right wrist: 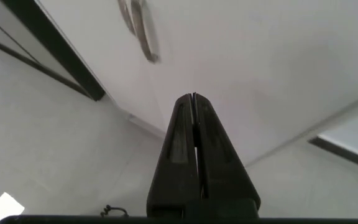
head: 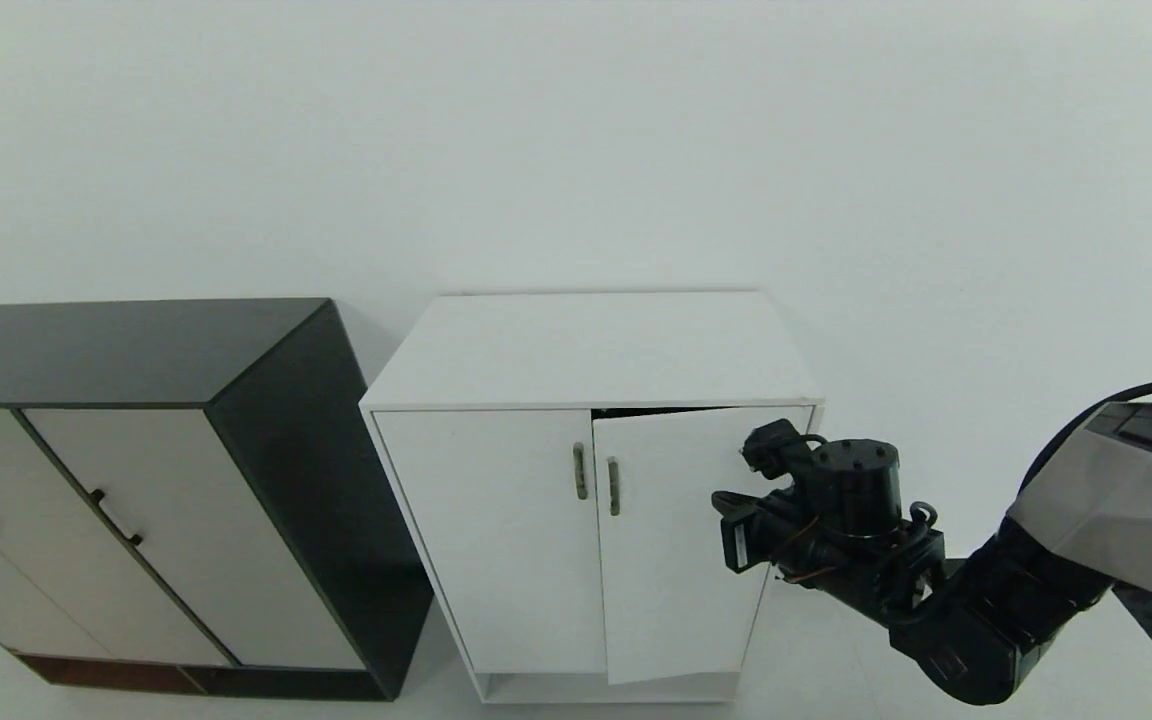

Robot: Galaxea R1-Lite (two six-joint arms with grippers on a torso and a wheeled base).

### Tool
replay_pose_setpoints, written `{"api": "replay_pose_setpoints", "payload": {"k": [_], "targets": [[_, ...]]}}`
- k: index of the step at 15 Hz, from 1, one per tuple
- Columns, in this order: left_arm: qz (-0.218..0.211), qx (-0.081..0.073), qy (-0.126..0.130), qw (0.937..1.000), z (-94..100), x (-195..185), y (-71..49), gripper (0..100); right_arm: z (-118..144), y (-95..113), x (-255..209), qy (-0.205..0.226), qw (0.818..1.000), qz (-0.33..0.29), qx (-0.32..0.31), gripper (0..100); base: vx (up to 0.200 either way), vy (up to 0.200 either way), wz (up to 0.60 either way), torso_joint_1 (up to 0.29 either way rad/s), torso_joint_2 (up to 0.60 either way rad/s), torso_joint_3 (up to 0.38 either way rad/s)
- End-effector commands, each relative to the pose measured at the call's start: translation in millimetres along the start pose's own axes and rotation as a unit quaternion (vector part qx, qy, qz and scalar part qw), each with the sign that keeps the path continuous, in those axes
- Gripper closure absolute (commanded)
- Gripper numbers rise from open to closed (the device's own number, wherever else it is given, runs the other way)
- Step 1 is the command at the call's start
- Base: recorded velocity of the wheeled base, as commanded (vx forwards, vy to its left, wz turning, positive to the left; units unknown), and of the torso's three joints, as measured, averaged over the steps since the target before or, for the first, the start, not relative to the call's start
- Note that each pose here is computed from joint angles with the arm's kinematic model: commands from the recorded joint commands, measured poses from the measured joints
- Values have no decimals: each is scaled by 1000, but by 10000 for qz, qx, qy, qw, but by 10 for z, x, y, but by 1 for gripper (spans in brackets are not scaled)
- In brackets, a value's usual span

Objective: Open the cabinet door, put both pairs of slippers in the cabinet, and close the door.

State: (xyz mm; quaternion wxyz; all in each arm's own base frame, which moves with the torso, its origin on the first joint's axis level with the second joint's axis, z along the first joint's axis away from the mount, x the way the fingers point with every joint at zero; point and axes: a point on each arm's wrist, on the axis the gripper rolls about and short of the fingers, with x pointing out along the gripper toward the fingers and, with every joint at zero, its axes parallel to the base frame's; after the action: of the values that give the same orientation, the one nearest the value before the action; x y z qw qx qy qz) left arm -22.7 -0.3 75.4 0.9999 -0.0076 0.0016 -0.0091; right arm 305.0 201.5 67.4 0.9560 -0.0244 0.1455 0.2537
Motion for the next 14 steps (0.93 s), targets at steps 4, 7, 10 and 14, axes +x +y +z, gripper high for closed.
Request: {"api": "replay_pose_setpoints", "payload": {"k": [4, 7, 10, 14], "targets": [[0, -1, 8, 10000, 0, 1, 0, 100, -117, -18, 180, -135, 9999, -29, 11, 100, 0, 0, 0, 0, 0, 0], [-1, -1, 0, 10000, 2, 1, 0, 100, -140, -130, 408, -354, 9992, -175, 71, 100, 0, 0, 0, 0, 0, 0], [-1, -1, 0, 10000, 2, 1, 0, 100, -151, -260, 557, -466, 9983, -333, 124, 100, 0, 0, 0, 0, 0, 0], [-1, -1, 0, 10000, 2, 1, 0, 100, -204, -420, 707, -557, 9969, -515, 186, 100, 0, 0, 0, 0, 0, 0]]}}
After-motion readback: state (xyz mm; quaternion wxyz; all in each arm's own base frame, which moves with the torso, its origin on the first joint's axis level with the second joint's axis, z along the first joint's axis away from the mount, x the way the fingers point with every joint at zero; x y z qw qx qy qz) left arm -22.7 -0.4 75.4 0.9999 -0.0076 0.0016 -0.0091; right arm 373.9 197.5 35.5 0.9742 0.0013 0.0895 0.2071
